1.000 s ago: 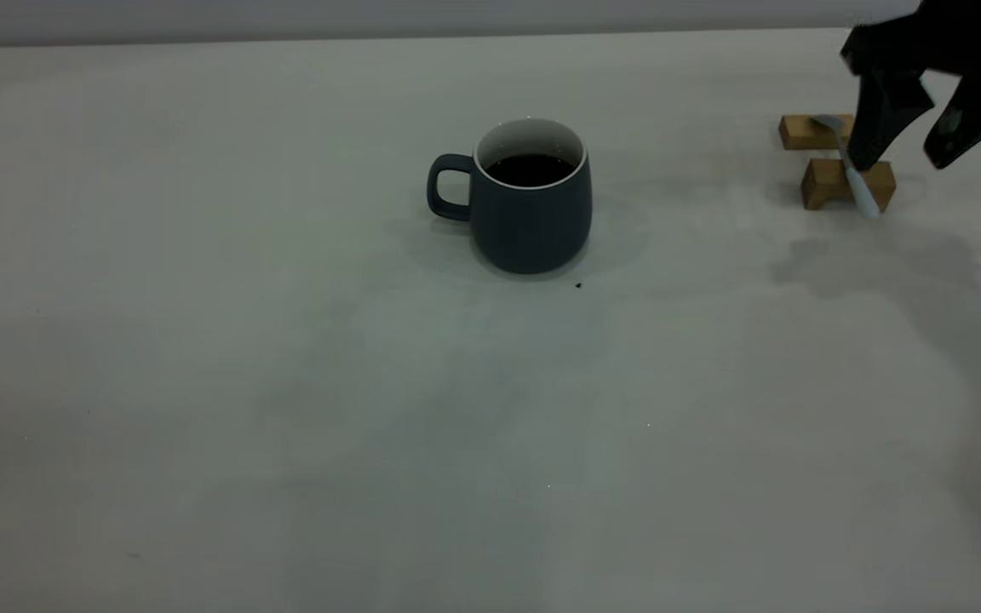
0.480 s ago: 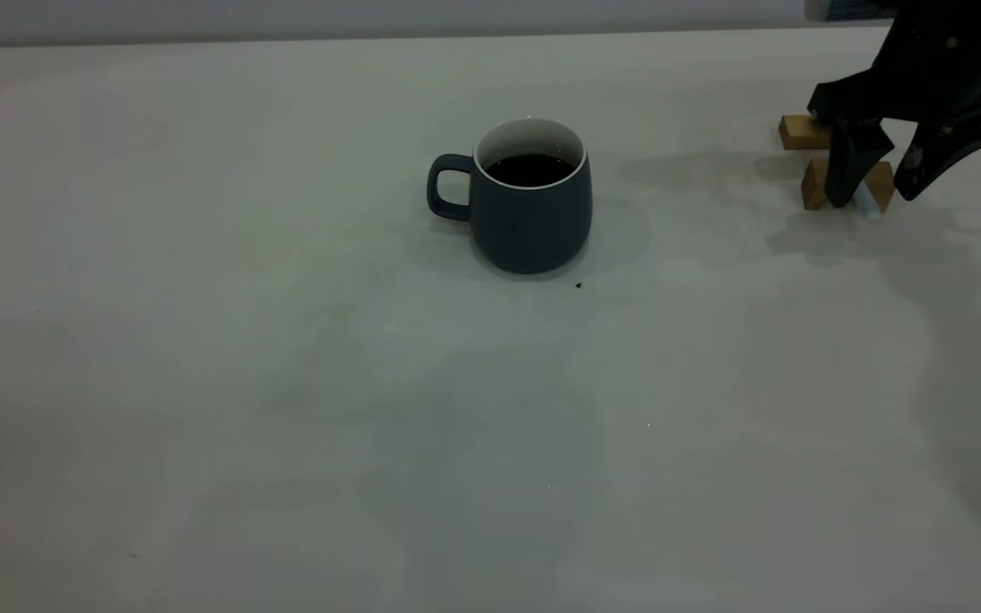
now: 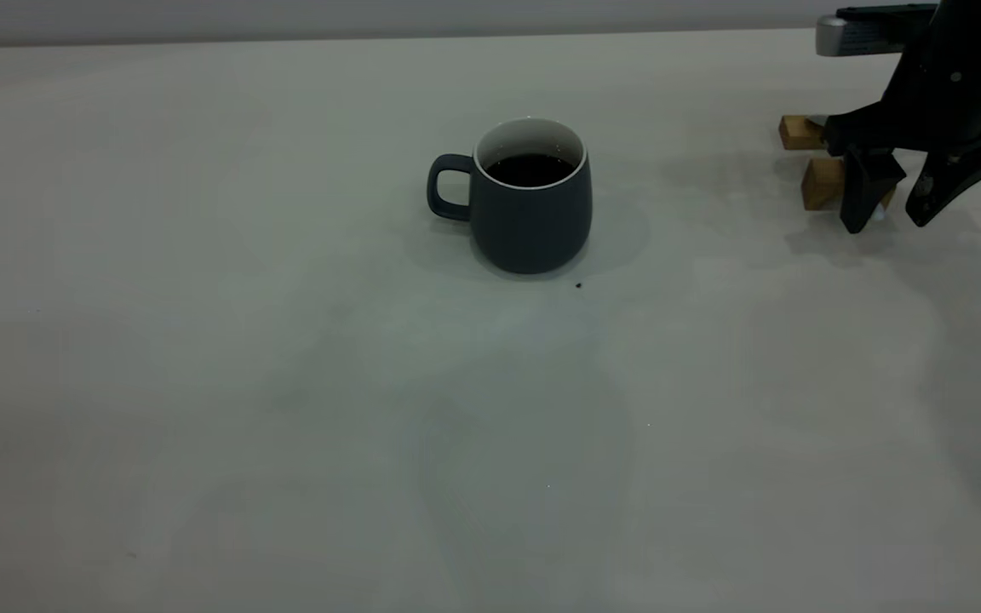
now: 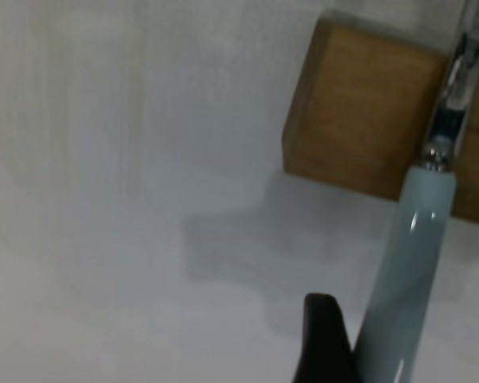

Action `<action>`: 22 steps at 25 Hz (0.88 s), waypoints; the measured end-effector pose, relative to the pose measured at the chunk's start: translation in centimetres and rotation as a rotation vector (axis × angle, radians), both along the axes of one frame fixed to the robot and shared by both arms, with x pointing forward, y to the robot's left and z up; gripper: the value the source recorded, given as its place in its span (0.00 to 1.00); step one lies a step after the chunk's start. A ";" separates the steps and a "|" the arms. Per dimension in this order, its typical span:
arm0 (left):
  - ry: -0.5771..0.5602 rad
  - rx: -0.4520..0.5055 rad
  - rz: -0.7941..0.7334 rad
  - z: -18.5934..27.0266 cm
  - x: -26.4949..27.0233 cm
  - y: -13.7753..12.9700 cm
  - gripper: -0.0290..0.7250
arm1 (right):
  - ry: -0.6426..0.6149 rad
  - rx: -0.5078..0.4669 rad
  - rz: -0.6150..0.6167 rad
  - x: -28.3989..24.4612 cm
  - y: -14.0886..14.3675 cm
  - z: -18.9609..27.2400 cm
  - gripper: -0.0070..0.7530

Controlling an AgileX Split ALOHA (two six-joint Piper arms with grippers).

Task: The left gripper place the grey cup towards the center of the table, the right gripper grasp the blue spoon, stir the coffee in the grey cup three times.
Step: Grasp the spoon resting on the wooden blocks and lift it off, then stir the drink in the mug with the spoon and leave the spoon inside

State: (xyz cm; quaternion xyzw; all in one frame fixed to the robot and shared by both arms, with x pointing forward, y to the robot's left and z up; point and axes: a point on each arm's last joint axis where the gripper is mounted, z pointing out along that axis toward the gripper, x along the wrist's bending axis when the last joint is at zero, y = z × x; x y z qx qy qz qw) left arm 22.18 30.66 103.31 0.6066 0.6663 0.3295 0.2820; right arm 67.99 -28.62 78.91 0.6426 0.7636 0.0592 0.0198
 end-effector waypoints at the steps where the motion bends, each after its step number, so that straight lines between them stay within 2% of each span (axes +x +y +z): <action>1: 0.000 0.000 0.000 0.0 0.0 0.0 0.36 | -0.006 -0.001 0.000 0.1 0.0 0.0 0.73; 4: 0.000 0.000 0.000 0.0 0.0 0.0 0.36 | -0.028 -0.009 0.005 0.2 -0.1 -0.1 0.58; 9: 0.000 0.000 0.000 0.0 0.0 0.0 0.36 | -0.035 -0.015 0.008 0.3 -0.1 0.0 0.20; 12: 0.000 0.000 0.000 0.0 0.0 0.0 0.36 | -0.039 -0.014 0.010 0.4 -0.1 1.2 0.19; 16: 0.000 0.000 0.000 0.0 0.0 0.0 0.36 | -0.072 0.034 -0.026 0.5 0.2 6.4 0.19; 18: 0.000 0.000 0.000 0.0 0.0 0.0 0.36 | -0.080 0.103 -0.069 0.2 0.8 9.6 0.19; 22: 0.000 0.000 0.000 0.0 0.0 0.0 0.36 | -0.044 0.320 -0.168 -0.8 2.5 14.1 0.19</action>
